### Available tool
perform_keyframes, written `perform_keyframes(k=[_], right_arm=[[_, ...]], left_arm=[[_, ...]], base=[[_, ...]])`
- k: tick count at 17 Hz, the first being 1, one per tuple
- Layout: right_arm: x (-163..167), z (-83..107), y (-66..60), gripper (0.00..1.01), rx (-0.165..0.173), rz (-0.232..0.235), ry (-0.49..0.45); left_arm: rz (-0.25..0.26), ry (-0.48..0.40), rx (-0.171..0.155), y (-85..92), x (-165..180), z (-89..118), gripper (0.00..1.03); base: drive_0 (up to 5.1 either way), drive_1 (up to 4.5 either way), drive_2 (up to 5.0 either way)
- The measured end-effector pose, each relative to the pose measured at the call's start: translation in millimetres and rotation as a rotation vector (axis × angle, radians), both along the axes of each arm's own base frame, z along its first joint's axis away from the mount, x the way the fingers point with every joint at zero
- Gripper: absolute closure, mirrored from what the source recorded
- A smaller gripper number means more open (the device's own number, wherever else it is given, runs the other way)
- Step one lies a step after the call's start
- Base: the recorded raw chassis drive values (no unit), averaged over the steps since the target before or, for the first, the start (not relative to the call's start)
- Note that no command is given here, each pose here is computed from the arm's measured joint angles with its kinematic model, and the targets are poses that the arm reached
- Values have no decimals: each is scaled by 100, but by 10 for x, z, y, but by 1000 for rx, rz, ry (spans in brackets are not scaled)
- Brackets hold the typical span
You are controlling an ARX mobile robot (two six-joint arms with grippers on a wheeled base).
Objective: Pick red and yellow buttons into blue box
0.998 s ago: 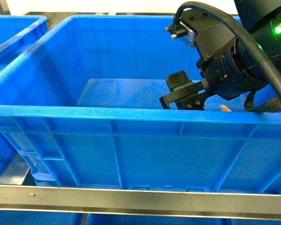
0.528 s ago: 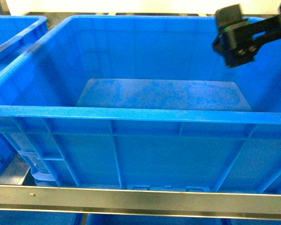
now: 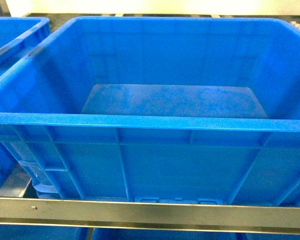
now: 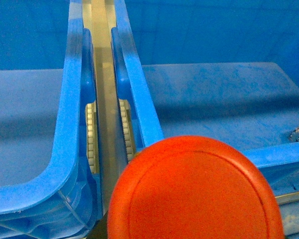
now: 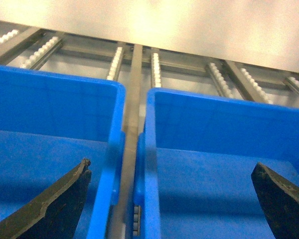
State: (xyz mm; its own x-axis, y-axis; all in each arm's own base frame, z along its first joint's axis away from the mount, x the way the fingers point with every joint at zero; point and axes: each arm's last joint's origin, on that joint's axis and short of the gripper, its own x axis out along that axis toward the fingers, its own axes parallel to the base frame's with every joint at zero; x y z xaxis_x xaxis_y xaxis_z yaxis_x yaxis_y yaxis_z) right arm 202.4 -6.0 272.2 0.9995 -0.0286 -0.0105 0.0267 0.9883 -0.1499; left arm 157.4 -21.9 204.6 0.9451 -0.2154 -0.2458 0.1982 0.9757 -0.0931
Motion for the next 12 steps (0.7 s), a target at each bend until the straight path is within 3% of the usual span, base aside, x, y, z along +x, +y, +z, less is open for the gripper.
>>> perform_keyframes(k=[1,3,4,6,9,12], right_arm=[[-188,-52,-58,3,43,-39,-43],[-537,-250,-65,3,98,-37,-56],[-681,-371,-45,3,110,-41,-49],[-834,-468,-24,3,112,-74,-83],[-838,-428,-25,3,112,-79,-100],[-838,-429,-25,3,112,-79,-99]], left_arm=[[0,0,0,-1,0,0,78],[0,0,0,-1,0,0,78],[0,0,0,0,0,1,78],[0,0,0,-1,0,0,78],[-3,-1,-2,-3,18,9,78],[-16,-61,-11,-38,236,348,78]], base=[[0,0,0],[0,0,0],[0,0,0],[0,0,0],[0,0,0],[0,0,0]])
